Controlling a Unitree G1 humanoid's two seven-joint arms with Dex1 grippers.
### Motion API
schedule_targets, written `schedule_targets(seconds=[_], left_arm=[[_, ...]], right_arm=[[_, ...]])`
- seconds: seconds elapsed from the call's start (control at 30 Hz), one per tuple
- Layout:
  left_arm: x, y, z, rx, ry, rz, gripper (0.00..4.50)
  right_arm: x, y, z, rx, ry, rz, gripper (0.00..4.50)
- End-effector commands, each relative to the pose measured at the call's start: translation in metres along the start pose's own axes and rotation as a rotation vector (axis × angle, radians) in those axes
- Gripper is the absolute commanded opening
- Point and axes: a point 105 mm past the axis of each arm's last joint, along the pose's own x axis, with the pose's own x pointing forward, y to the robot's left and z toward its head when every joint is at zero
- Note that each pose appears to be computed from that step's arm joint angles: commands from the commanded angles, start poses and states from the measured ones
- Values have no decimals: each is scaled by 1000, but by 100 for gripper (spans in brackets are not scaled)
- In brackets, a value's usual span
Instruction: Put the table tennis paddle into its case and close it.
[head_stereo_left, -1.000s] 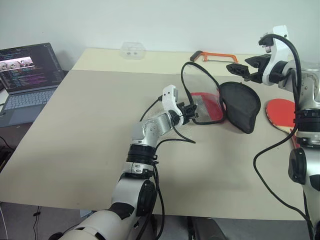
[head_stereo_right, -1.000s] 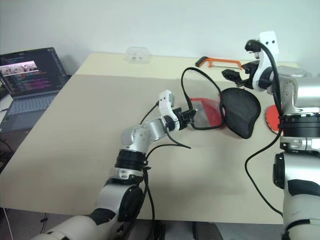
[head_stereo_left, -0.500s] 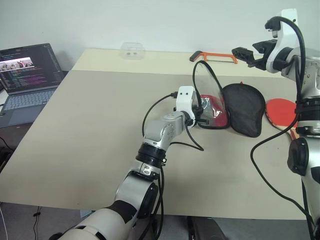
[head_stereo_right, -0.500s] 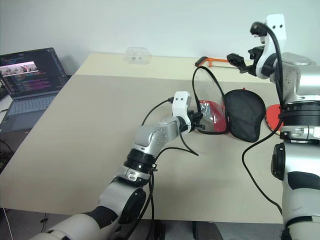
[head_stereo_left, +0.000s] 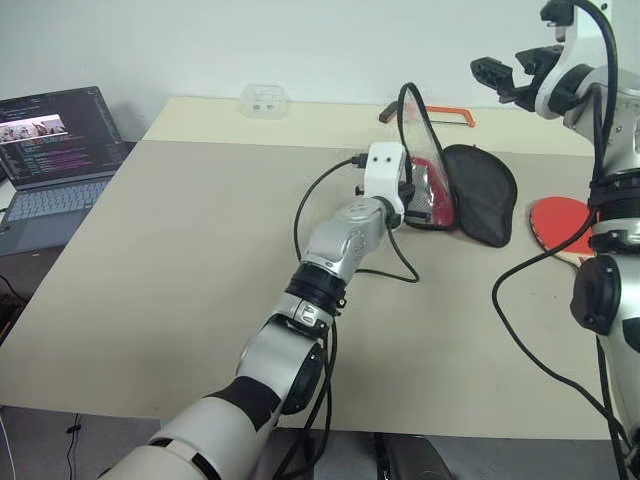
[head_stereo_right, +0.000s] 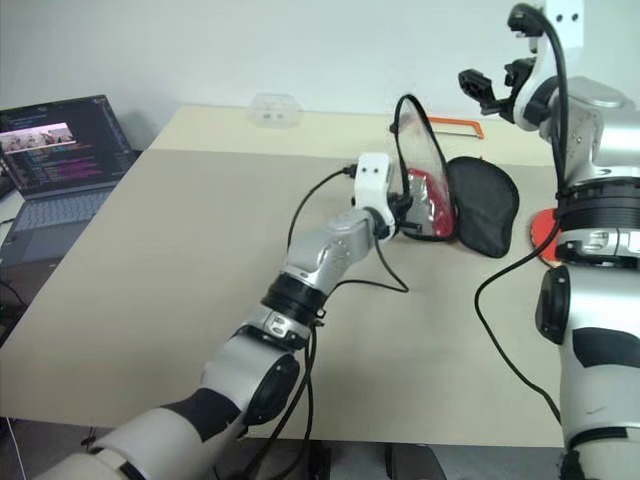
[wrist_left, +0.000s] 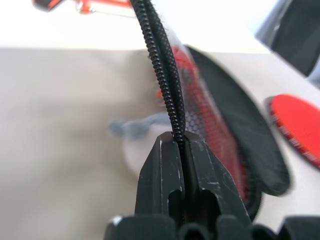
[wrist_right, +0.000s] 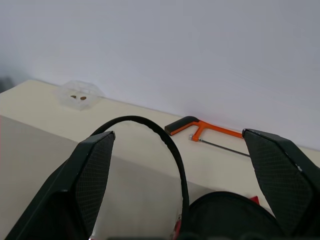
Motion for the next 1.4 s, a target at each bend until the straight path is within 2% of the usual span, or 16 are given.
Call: schedule_targets(seconds=[0.03,0.2,0.47,0.83,1.13,1.4], left_arm=[[3,-119,-7,-130,18,-296,1],[1,-132,-25,-243,105,-348,1],[9,-117,-45,-371,185,-320,1],[3,-93,-35,-138,111,-245,1],[-17,-64,-23,-104,65,-193,1],[-26,-47,-15,-7,24,-109,1]], right_arm=[[-5,-2,33,-24,-101,-16,450],[-3,-4,34,-25,-103,-25,450],[1,-2,33,-27,-99,-24,450],[5,2,38,-18,-120,-10,450],[8,3,32,-12,-112,-6,450],[9,5,34,-7,-120,-1,450]])
